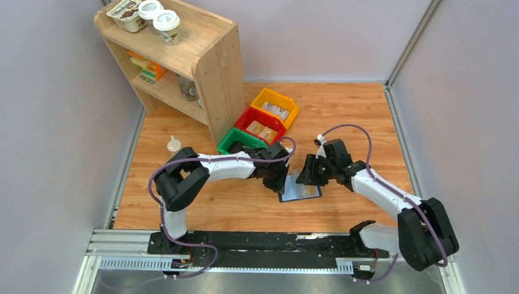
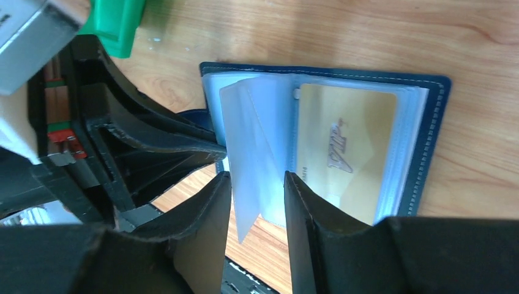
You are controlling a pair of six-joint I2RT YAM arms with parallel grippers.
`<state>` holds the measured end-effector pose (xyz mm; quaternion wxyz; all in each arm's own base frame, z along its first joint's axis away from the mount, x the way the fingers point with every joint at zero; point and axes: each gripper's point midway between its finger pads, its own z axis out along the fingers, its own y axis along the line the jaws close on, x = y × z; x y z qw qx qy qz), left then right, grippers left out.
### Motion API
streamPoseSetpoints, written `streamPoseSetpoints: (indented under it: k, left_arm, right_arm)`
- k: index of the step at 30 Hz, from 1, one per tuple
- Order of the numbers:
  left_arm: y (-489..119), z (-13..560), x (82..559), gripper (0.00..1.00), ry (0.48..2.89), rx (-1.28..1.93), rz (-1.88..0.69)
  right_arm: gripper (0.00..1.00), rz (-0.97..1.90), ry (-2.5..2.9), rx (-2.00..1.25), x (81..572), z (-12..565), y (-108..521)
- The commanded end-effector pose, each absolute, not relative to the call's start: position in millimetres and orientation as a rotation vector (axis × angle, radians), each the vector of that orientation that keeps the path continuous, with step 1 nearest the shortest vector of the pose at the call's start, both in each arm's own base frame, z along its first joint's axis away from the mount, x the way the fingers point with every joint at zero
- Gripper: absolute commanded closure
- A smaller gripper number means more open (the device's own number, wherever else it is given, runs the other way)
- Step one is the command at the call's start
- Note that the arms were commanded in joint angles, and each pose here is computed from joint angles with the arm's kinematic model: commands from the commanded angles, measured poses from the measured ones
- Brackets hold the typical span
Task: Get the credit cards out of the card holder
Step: Remove the credit card from the card holder.
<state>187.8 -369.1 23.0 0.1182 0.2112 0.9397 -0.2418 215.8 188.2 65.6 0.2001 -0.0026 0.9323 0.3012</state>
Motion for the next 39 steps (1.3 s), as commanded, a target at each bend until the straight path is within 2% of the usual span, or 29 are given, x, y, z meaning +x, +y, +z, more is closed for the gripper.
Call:
streamPoseSetpoints:
  k: [1,8,14,19,22,28,33,39]
  left_arm:
    - [-381,25,192,0.80,2.712,0.620,-0.741]
    - [-381,45,199,0.77,2.597,0.564,-0.796]
    - [-365,59,204,0.70,2.517,0.468,-0.779]
    - [-341,80,217,0.58,2.421,0.319,-0.709]
    - [-340,103,220,0.53,2.354,0.290,-0.750]
    - [-366,133,222,0.52,2.296,0.237,-0.925]
    - [-397,147,226,0.52,2.267,0.206,-1.073]
    - [-435,138,228,0.52,2.320,0.201,-1.200]
  right_arm:
    - [0.60,0.973,2.541,-0.058,222,83,210]
    - [0.57,1.037,2.577,-0.106,216,69,232]
    - [0.54,0.988,2.640,-0.072,218,47,230]
    - [0.53,0.953,2.702,-0.047,215,31,227]
    - [0.52,0.956,2.660,-0.071,220,44,229]
    - [0.47,0.823,2.546,-0.145,240,89,215]
    - [0.51,0.601,2.549,0.016,252,87,168]
    - [0.60,0.539,2.597,0.157,246,66,139]
